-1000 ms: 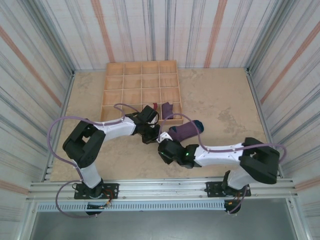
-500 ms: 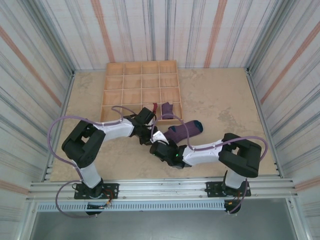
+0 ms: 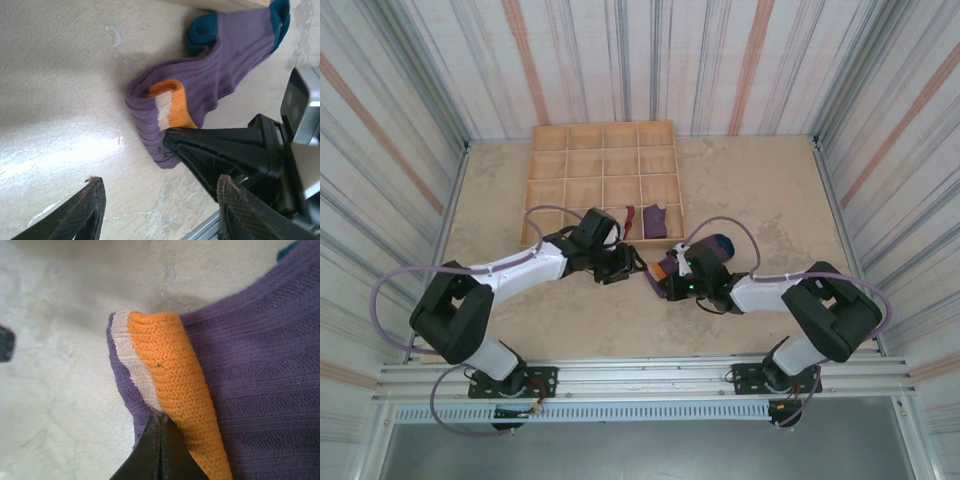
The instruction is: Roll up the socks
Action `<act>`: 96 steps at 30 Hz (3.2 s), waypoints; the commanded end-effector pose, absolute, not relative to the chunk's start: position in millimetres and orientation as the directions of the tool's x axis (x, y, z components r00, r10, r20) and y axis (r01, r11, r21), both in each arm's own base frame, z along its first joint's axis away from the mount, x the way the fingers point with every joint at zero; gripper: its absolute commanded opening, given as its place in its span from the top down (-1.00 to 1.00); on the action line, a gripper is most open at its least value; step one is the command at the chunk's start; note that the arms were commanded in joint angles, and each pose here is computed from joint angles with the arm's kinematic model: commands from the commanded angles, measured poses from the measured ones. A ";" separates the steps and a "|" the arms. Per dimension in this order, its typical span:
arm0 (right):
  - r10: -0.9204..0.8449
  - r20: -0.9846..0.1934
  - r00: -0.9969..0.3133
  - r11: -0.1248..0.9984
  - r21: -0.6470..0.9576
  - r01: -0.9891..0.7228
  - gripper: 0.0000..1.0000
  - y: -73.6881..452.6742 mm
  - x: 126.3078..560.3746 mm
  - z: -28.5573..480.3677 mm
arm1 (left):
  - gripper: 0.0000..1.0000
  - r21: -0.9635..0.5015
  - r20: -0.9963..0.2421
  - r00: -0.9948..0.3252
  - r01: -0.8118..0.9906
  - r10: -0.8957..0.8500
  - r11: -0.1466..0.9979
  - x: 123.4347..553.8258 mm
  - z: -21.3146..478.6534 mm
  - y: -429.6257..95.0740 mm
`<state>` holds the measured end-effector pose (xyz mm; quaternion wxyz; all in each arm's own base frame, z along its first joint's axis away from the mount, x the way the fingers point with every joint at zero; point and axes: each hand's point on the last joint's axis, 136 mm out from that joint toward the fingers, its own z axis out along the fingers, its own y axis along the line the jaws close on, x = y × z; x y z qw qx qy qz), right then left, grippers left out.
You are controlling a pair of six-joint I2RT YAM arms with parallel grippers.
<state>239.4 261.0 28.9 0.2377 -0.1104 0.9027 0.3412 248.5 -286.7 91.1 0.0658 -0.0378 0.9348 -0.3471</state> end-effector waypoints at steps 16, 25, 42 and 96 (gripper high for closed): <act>0.063 -0.226 -0.972 0.612 0.778 -0.141 1.00 252.0 225.0 24.0 | -0.15 -0.592 -0.139 -0.990 0.074 -0.012 0.803 261.7 43.9 -340.7; 0.043 -0.281 -0.959 0.655 0.732 -0.186 0.62 248.7 227.1 34.4 | 0.77 -0.530 -0.060 -0.998 0.021 -0.013 0.848 254.2 21.6 -329.6; -0.606 -0.659 -0.445 0.739 -0.260 -0.621 -0.33 279.8 194.1 79.4 | 0.98 -0.548 0.097 -0.995 -0.024 0.035 0.836 248.5 57.9 -303.5; 0.080 -0.053 -0.995 0.464 0.886 -0.010 1.00 259.1 224.7 20.2 | -0.26 -0.713 -0.132 -0.984 0.013 -0.116 0.701 269.3 68.5 -318.5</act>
